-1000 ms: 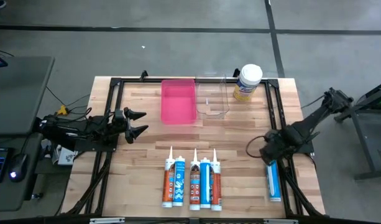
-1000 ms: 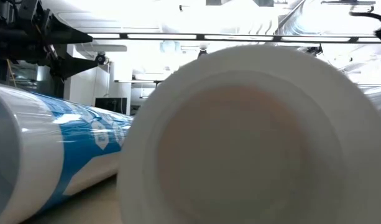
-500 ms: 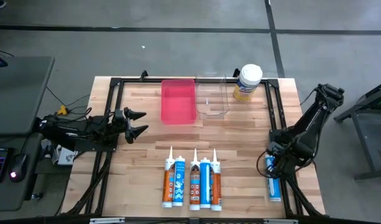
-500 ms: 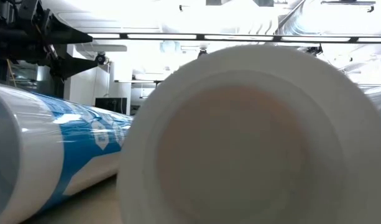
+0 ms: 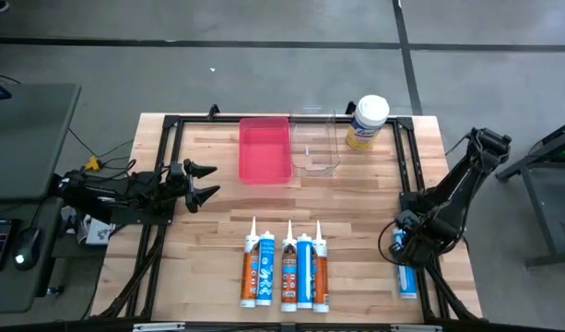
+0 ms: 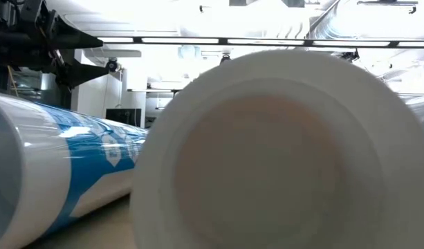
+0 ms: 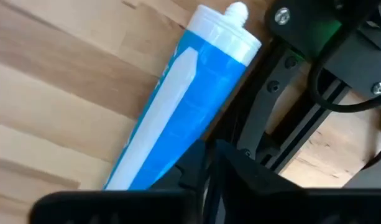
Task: Pick & place silicon tubes, Sealant and Lysol wipes
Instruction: Put the right blue sealant into the red bin
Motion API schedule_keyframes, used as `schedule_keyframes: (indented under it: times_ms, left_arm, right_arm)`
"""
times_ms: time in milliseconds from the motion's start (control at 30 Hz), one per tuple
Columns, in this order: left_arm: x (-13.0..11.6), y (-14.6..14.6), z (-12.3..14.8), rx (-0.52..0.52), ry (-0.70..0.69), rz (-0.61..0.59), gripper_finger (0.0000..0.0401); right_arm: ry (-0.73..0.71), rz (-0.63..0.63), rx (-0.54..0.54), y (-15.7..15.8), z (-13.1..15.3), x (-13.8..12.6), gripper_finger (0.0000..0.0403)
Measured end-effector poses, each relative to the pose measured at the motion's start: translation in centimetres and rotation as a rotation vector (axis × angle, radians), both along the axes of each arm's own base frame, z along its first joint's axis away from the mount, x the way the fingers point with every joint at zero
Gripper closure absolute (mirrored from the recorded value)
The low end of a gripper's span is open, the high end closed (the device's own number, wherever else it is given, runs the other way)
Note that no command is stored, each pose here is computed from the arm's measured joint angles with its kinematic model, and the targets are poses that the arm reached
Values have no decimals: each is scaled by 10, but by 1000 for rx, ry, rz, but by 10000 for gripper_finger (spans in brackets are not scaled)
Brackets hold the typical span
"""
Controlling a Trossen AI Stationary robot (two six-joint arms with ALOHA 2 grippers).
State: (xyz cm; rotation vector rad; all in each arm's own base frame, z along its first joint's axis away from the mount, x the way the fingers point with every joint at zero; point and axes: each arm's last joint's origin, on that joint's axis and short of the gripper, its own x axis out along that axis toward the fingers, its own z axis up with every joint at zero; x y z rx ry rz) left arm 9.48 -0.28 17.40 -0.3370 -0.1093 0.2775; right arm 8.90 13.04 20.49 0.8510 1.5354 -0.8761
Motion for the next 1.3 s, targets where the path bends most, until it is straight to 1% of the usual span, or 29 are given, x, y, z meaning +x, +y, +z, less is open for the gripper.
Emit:
schedule_keyframes:
  times_ms: [200,333,433,500,600,733,1033,1300]
  left_arm:
    - [0,0,0,0,0,0,32]
    - [0,0,0,0,0,0,32]
    - [0,0,0,0,0,0,32]
    - [0,0,0,0,0,0,32]
    - [0,0,0,0,0,0,32]
    - [0,0,0,0,0,0,32]
    - [0,0,0,0,0,0,32]
    - [0,0,0,0,0,0,32]
  right_arm:
    - [33,-85,45,-1,-1,9,263]
    - [61,-134,32,-4,-4,16,201]
    - [124,-177,34,-6,-8,20,165]
    - [143,-204,29,-6,-11,25,148]
    - [152,-254,47,-6,-16,32,133]
    - [148,-302,71,-4,-20,41,125]
    - [249,-371,43,-7,-28,46,123]
    - [254,-416,28,-10,-29,48,123]
